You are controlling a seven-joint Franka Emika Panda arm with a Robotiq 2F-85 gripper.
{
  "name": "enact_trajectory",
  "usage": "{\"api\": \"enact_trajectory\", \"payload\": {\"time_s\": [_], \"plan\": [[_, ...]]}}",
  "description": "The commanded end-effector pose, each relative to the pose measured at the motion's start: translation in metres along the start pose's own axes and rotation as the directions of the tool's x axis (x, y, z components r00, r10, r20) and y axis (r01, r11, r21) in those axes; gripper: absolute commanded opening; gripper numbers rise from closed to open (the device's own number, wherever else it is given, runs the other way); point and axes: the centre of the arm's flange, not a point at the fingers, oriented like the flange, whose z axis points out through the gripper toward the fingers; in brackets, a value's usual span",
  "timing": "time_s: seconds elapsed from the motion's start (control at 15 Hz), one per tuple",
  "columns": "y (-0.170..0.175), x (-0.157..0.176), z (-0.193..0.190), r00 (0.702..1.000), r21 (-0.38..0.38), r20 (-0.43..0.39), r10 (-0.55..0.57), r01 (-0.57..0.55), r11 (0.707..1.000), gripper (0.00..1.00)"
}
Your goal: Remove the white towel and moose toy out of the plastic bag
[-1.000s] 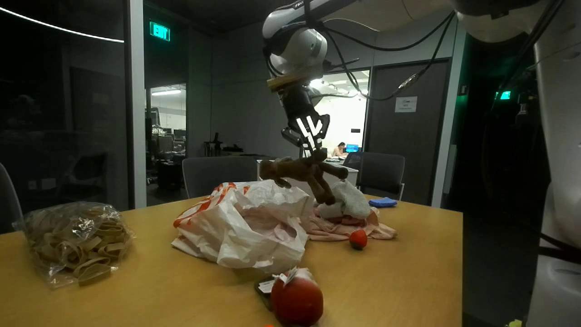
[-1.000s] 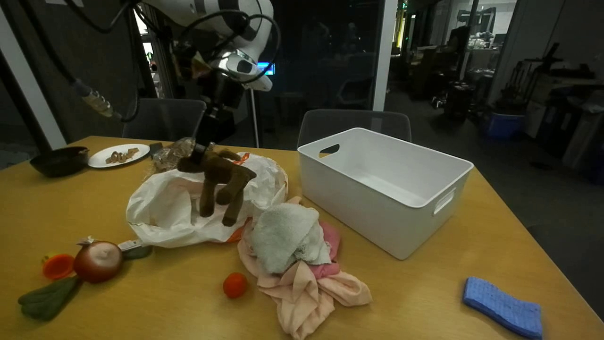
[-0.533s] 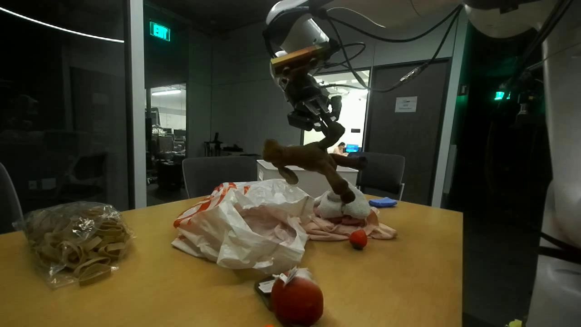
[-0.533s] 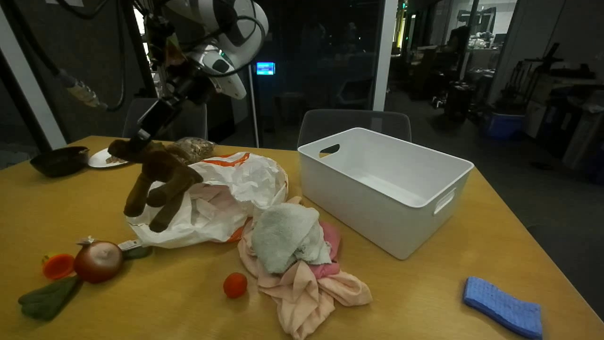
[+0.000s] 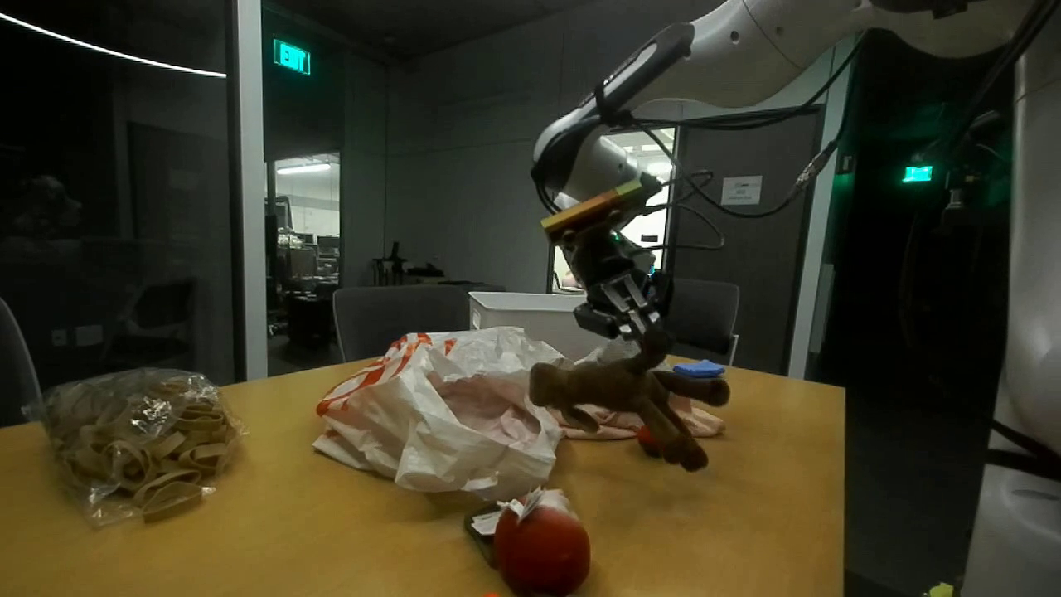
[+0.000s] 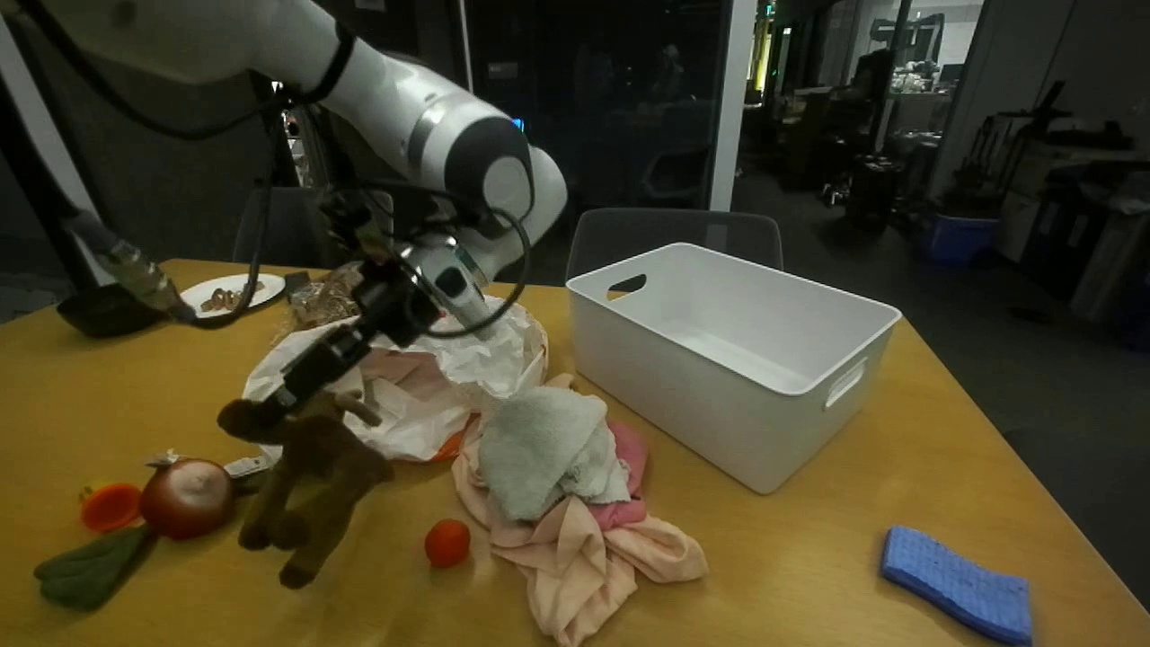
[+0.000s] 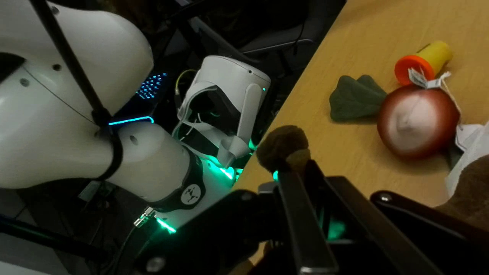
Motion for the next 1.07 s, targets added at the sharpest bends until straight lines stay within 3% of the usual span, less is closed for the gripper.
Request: {"api": "enact_trajectory", "payload": {"time_s": [0.0, 0.07, 0.13, 0.27, 0.4, 0.6, 0.8, 1.0], "plan": [[0.021, 0.029, 0.027, 1.0, 0.121, 0.009, -0.009, 0.008, 0.993, 0.03], [0.023, 0.035, 0.028, 1.0, 0.136, 0.003, -0.005, 0.004, 0.991, 0.13], [0.025, 0.04, 0.028, 1.0, 0.142, 0.004, 0.001, -0.002, 0.99, 0.38], [0.03, 0.037, 0.024, 1.0, 0.158, 0.0, 0.006, -0.006, 0.987, 0.42], [0.04, 0.017, 0.017, 0.999, 0.163, -0.049, 0.011, -0.003, 0.987, 0.55], [0.07, -0.041, 0.018, 0.981, 0.169, -0.196, 0.0, 0.034, 0.985, 0.8], [0.088, -0.099, 0.008, 0.939, 0.142, -0.344, -0.004, 0.056, 0.988, 0.99], [0.11, -0.171, 0.006, 0.87, 0.09, -0.492, -0.02, 0.074, 0.993, 1.0]]}}
